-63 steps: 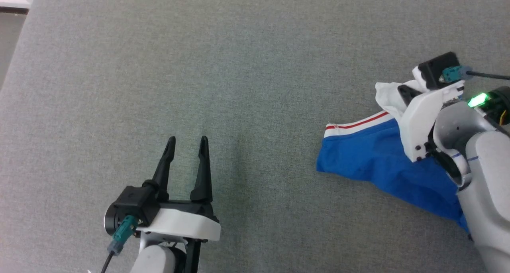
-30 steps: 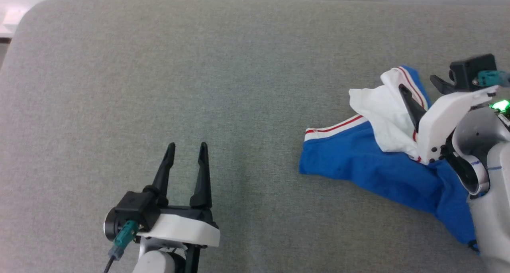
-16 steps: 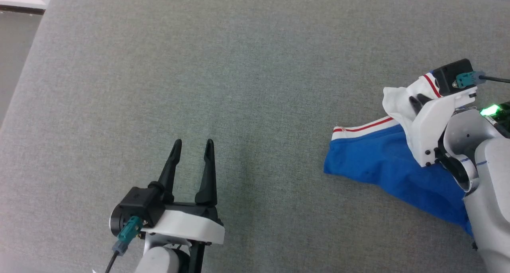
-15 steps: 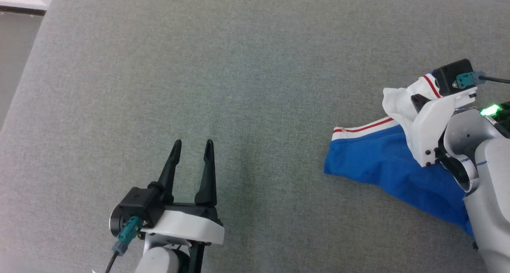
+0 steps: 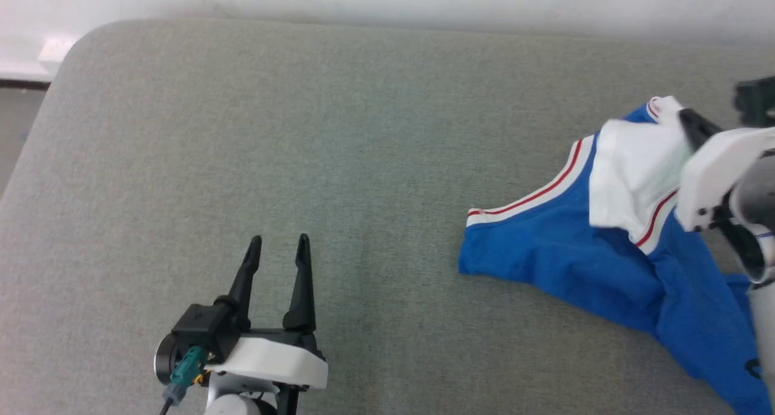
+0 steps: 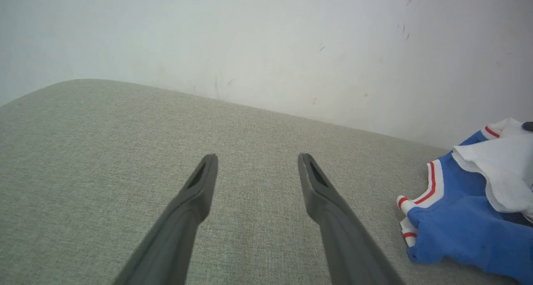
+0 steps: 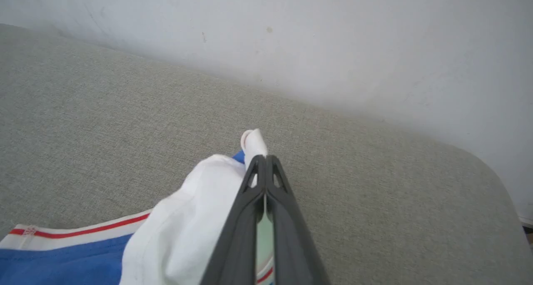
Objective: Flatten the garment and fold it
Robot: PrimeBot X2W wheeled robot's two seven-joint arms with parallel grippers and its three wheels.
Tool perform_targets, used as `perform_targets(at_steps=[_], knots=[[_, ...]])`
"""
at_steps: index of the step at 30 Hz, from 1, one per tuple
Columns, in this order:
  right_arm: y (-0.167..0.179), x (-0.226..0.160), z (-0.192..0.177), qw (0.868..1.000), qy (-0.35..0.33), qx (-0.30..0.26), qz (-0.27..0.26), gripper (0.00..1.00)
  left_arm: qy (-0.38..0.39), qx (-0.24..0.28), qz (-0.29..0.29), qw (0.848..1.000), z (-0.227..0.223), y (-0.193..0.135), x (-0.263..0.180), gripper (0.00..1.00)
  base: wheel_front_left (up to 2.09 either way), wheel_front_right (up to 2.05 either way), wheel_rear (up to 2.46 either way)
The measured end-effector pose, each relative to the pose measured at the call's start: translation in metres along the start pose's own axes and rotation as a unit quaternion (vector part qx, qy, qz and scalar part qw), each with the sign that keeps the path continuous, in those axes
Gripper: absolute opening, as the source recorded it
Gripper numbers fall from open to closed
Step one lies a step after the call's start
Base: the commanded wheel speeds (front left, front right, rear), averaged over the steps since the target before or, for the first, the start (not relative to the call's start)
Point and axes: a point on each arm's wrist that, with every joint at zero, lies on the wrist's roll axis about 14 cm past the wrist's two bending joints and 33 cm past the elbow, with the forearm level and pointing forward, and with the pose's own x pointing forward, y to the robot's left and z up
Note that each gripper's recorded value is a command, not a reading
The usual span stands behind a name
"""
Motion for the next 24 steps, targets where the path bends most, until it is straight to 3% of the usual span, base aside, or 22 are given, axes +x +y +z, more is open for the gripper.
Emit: perform_targets(at_steps=[6, 13, 14, 15, 16, 20, 24], knots=[[-0.084, -0.044, -0.015, 0.992, -0.009, 0.046, -0.115, 0.0, -0.004, 0.003, -0.015, 1.0, 0.002, -0.007, 0.001, 1.0, 0.0, 0.0, 0.0], [-0.172, -0.115, -0.107, 0.955, 0.057, 0.104, -0.272, 0.0, 0.004, 0.006, -0.03, 1.0, -0.005, -0.014, 0.006, 1.0, 0.0, 0.0, 0.0], [-0.175, -0.121, -0.12, 0.95, 0.069, 0.11, -0.284, 0.22, 0.006, 0.007, -0.034, 0.999, -0.006, -0.016, 0.006, 1.0, 0.0, 0.0, 0.0], [-0.176, -0.126, -0.131, 0.947, 0.08, 0.112, -0.292, 0.85, 0.008, 0.008, -0.036, 0.999, -0.008, -0.017, 0.007, 1.0, 0.0, 0.0, 0.0], [-0.175, -0.128, -0.141, 0.943, 0.088, 0.117, -0.297, 1.0, 0.01, 0.008, -0.038, 0.999, -0.01, -0.018, 0.008, 1.0, 0.0, 0.0, 0.0], [-0.162, -0.125, -0.157, 0.942, 0.089, 0.137, -0.292, 1.0, 0.016, 0.01, -0.047, 0.999, -0.014, -0.022, 0.012, 1.0, 0.0, 0.0, 0.0], [-0.155, -0.111, -0.124, 0.952, 0.026, 0.129, -0.277, 1.0, 0.019, 0.011, -0.059, 0.998, -0.017, -0.029, 0.015, 1.0, 0.0, 0.0, 0.0]])
